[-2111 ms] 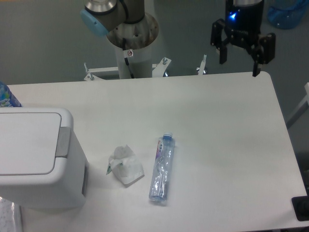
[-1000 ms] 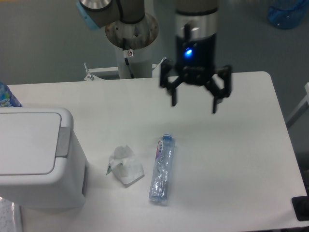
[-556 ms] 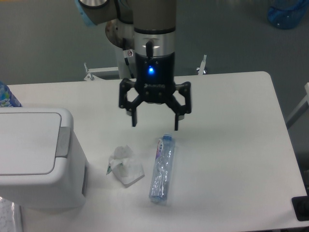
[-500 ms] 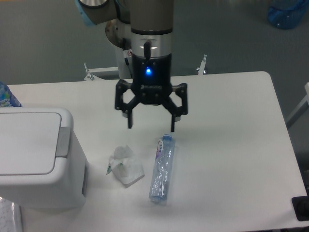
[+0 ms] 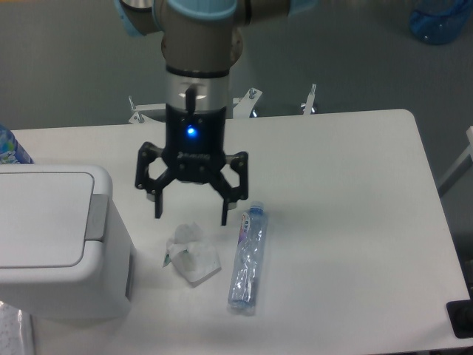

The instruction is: Open the trash can

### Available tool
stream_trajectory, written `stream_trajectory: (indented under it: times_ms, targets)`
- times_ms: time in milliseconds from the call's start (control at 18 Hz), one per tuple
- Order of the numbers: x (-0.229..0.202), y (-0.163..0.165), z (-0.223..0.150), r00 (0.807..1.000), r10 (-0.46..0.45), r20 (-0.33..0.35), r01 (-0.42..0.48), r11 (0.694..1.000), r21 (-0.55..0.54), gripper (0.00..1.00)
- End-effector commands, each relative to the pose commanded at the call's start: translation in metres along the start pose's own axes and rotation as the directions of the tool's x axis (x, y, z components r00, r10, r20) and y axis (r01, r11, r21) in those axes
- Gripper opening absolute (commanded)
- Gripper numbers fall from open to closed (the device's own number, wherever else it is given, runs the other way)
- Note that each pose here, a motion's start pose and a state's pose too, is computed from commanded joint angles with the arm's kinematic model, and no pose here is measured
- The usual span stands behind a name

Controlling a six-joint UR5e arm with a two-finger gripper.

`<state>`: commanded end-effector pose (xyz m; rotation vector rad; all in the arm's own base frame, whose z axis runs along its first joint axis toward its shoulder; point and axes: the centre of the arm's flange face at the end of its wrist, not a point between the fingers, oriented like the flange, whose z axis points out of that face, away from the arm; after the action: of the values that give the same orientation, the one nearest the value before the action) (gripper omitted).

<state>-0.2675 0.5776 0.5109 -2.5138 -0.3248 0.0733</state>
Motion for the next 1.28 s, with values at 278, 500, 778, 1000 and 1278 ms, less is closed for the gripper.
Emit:
stream_trajectory:
  times_ms: [278, 500, 778, 1000, 1278]
  targets:
    - [0.022, -0.002, 0.013, 0.999, 0.028, -0.026, -0.028, 0.999, -0.015, 1.00]
    - [0.038, 0.001, 0.020, 0.998, 0.044, -0.043, -0.045, 0.999, -0.027, 1.00]
    - [0.042, 0.001, 0.022, 0.998, 0.050, -0.047, -0.052, 0.998, -0.028, 1.00]
    - [0.042, 0.004, 0.025, 0.998, 0.049, -0.048, -0.050, 0.998, -0.034, 1.00]
    - [0.043, 0.008, 0.028, 0.998, 0.046, -0.052, -0.048, 0.998, -0.044, 1.00]
